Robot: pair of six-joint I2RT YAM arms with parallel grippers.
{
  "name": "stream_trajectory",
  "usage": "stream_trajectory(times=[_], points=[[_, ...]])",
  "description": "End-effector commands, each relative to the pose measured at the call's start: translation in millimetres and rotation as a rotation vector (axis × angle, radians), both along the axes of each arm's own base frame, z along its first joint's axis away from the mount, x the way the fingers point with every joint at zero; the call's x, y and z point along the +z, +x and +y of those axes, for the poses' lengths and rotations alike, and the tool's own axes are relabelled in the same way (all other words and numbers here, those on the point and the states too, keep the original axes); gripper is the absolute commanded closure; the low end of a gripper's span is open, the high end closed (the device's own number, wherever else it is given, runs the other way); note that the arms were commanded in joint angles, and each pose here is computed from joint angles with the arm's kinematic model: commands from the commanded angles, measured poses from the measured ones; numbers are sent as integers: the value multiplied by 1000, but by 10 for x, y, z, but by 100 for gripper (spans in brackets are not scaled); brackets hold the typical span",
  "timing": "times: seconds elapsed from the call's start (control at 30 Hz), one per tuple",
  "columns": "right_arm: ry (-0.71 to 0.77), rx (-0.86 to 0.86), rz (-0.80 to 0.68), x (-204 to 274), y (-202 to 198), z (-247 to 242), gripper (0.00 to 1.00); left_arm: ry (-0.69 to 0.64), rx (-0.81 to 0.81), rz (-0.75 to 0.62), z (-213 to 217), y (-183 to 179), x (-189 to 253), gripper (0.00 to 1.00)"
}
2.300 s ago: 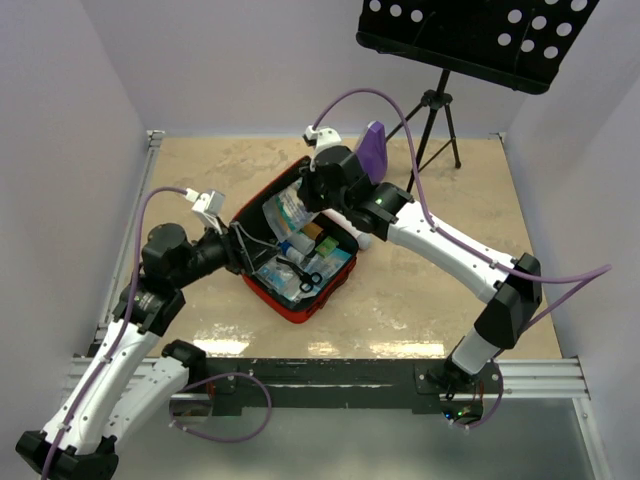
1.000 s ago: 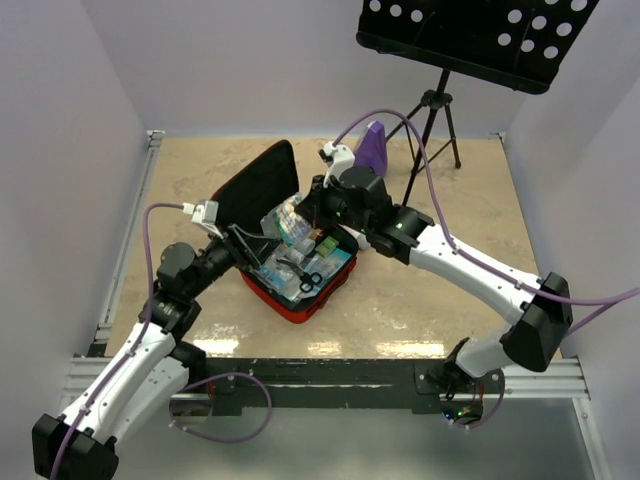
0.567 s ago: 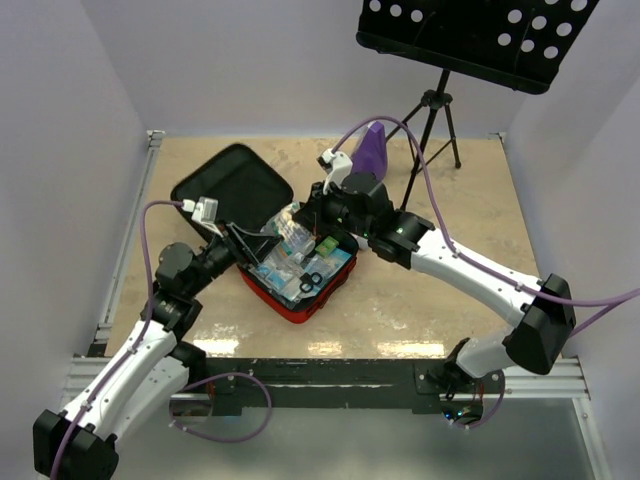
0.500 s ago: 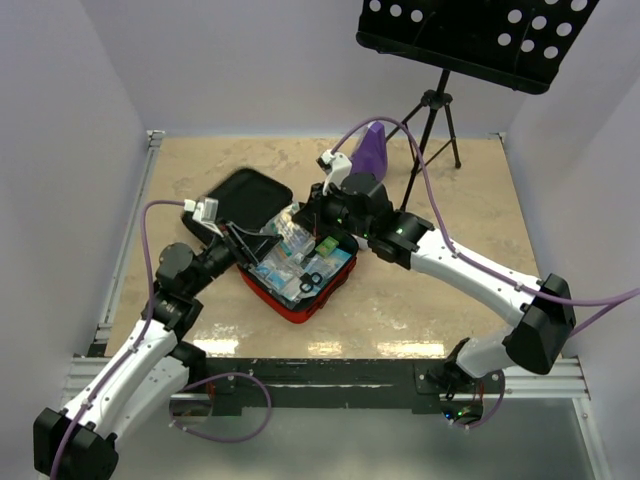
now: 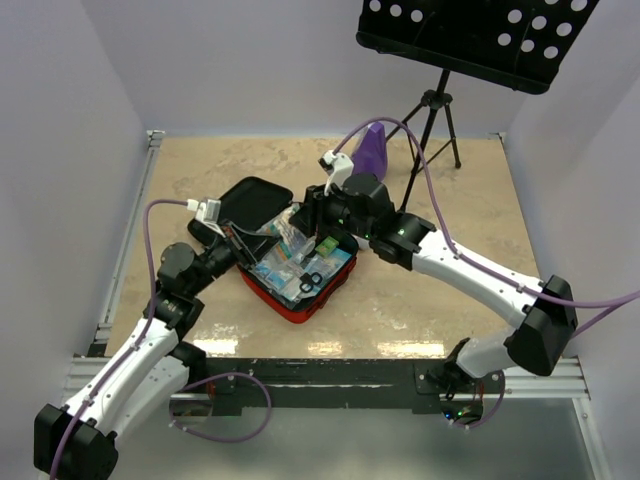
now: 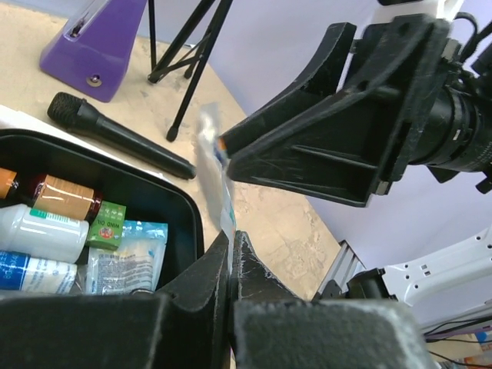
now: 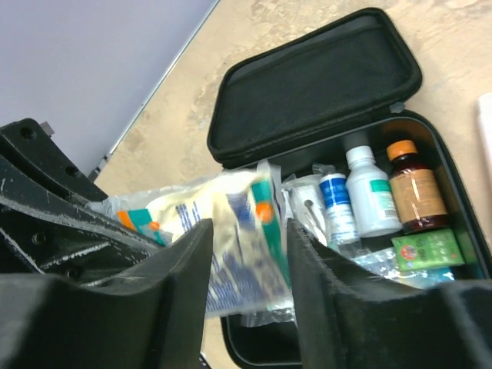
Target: Organize the medicine kit
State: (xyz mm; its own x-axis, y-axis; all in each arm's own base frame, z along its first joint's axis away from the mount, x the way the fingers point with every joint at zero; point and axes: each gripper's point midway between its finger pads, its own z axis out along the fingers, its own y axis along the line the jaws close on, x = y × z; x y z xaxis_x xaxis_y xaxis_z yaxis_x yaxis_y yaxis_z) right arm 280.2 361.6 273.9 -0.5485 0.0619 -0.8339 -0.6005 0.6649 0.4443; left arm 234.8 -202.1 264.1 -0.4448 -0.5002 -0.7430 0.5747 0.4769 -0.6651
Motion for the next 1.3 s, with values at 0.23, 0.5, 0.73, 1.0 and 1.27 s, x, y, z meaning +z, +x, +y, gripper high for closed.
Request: stream_trajectory(times=[0.23,0.5,0.73,1.0,1.27], points=[[122,-102,-80,284,-155,-429,45,9,-49,-119,-70,-27,559,100],[570,84,-77,786,-678,-521,28,-202,-4,-218,12,-38,1225,100],[861,338,36,1059,-1070,-377,24,-283,43,-250,26,157,1464,100],[964,425,68,1260,-1017,-209,23,-318,36,-255,46,107,1435,100],[1021,462,113,1305,-889,0,24,-337,66,-257,115,77,1410,100]])
